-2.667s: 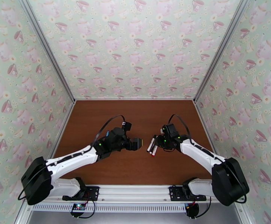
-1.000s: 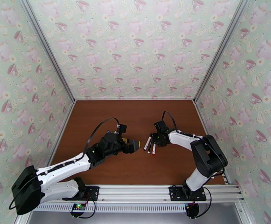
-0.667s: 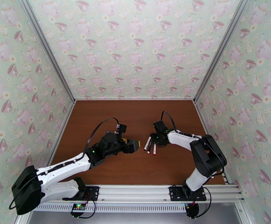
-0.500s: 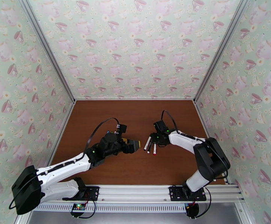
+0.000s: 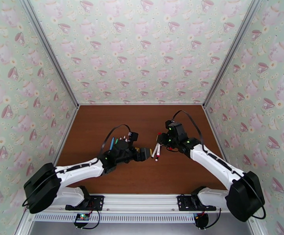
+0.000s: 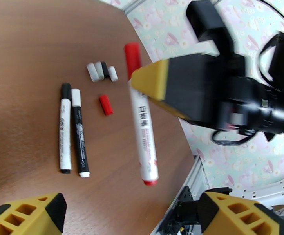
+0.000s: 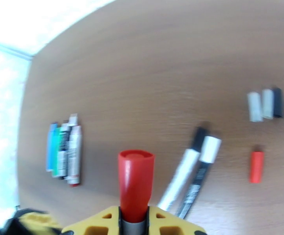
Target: Open the pen caps
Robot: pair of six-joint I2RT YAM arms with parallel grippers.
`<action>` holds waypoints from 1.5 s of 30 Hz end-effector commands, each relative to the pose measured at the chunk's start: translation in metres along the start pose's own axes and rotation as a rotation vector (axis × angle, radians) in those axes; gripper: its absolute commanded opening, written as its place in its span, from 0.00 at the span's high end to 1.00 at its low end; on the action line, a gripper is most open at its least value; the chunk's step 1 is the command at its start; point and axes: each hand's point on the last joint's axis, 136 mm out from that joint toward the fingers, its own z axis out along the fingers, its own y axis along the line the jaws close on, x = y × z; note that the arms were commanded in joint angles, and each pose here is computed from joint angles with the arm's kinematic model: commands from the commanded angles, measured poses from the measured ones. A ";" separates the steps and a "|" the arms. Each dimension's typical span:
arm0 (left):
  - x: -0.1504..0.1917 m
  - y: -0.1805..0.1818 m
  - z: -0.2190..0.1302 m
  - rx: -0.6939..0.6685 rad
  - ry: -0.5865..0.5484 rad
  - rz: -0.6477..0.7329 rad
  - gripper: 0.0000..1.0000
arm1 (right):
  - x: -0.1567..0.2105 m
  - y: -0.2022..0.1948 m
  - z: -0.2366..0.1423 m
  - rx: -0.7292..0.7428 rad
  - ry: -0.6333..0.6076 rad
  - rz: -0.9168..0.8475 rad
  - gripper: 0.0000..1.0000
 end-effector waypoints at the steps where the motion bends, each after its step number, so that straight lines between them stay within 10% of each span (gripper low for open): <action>1: -0.011 -0.029 0.006 0.098 -0.008 -0.014 0.10 | -0.010 0.037 -0.016 -0.131 -0.034 0.023 0.81; 27: -0.019 -0.030 0.008 0.087 -0.029 -0.025 0.67 | 0.008 0.084 -0.021 -0.220 -0.042 -0.033 0.82; 45: -0.016 -0.027 0.011 0.080 -0.015 -0.022 0.76 | 0.017 0.090 -0.009 -0.249 0.003 -0.020 0.82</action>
